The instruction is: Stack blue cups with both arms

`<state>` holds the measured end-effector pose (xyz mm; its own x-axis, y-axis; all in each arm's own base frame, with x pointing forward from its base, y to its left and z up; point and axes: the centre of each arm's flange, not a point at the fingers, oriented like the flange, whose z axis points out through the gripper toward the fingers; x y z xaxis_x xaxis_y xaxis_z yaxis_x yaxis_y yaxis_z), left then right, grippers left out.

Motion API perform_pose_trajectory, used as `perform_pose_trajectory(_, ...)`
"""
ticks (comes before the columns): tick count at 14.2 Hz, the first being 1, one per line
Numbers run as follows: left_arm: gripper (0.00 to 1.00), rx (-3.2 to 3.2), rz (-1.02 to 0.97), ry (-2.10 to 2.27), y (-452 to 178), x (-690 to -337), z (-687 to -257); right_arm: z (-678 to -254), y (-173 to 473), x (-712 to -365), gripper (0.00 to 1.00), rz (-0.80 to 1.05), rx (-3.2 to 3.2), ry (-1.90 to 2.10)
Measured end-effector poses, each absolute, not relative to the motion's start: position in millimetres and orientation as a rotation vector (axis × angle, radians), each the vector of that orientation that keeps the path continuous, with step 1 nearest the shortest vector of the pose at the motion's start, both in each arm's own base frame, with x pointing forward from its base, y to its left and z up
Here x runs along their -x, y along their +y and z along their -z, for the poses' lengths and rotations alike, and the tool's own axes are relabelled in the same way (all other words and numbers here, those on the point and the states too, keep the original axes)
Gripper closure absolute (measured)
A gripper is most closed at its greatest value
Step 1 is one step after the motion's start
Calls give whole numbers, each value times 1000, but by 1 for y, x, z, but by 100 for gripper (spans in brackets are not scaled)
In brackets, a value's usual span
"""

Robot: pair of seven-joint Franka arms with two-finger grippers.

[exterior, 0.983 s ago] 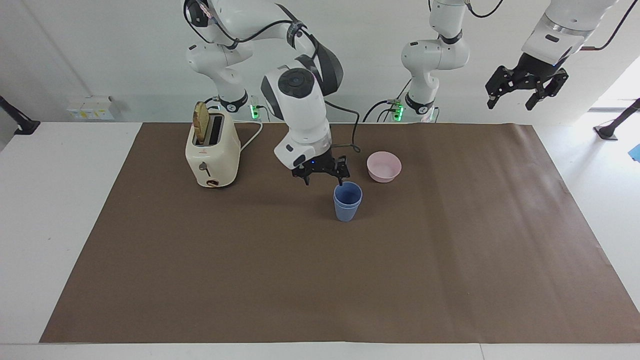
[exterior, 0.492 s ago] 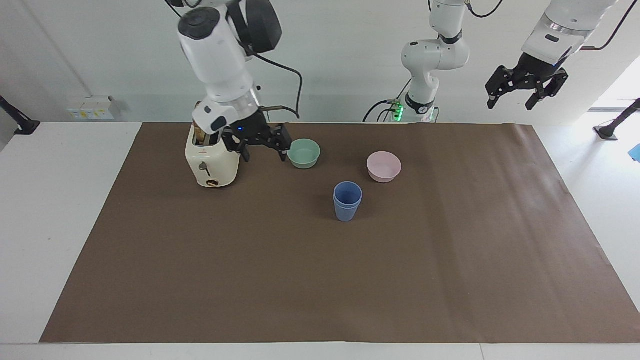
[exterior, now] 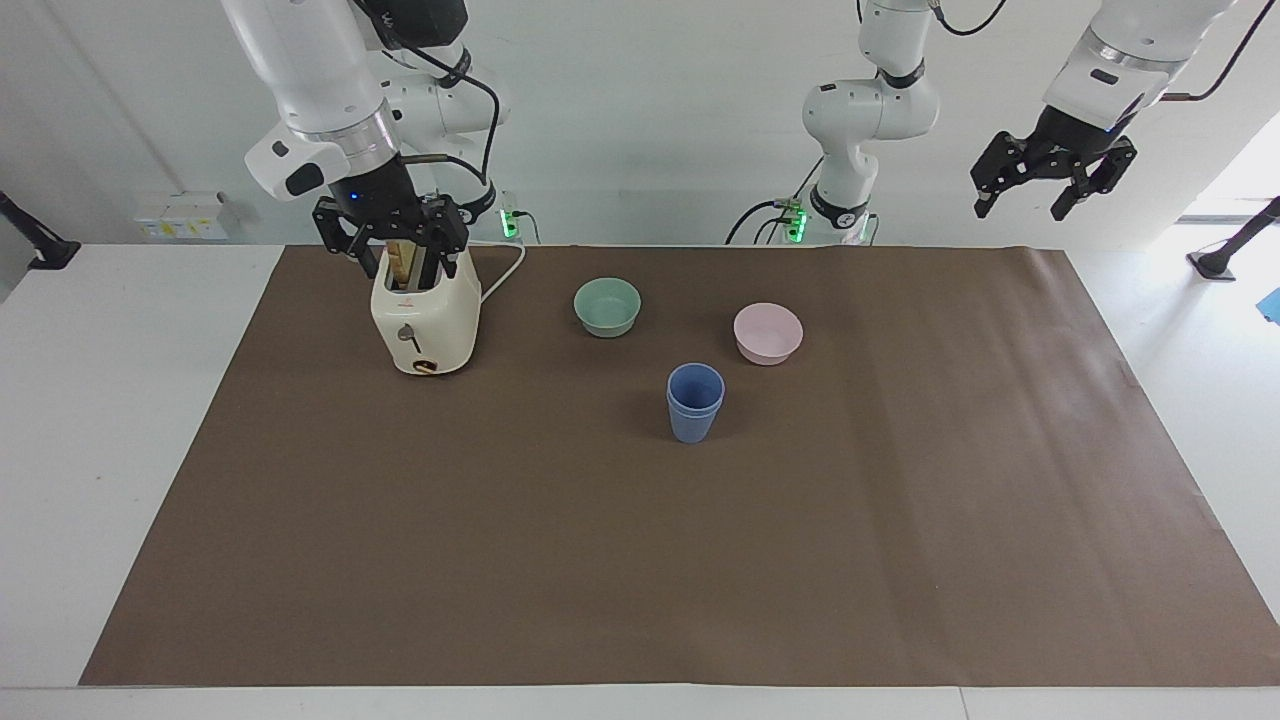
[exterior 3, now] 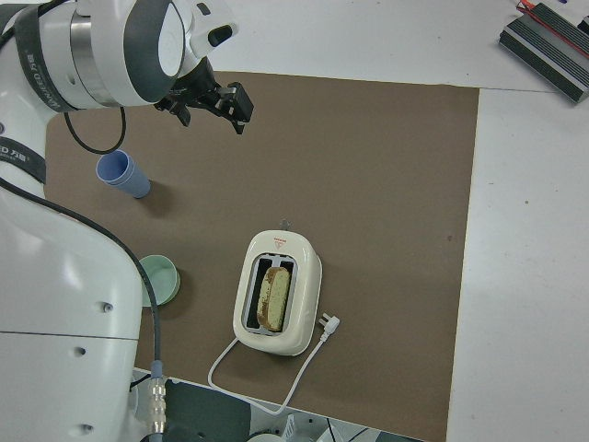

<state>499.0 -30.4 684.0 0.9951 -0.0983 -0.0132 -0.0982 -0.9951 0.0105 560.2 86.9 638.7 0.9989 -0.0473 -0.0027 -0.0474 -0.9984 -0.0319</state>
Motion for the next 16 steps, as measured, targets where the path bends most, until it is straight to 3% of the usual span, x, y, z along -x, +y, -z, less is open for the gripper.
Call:
perform_pose_trajectory(9,0,-3128,21,-154,-30,-499,-684,-656,75,-547,0,-7,3109,99)
perform_pose_trajectory(16,0,-3128,21,-154,-30,-499,-684,-655,31,-549,0,-34,3106,224)
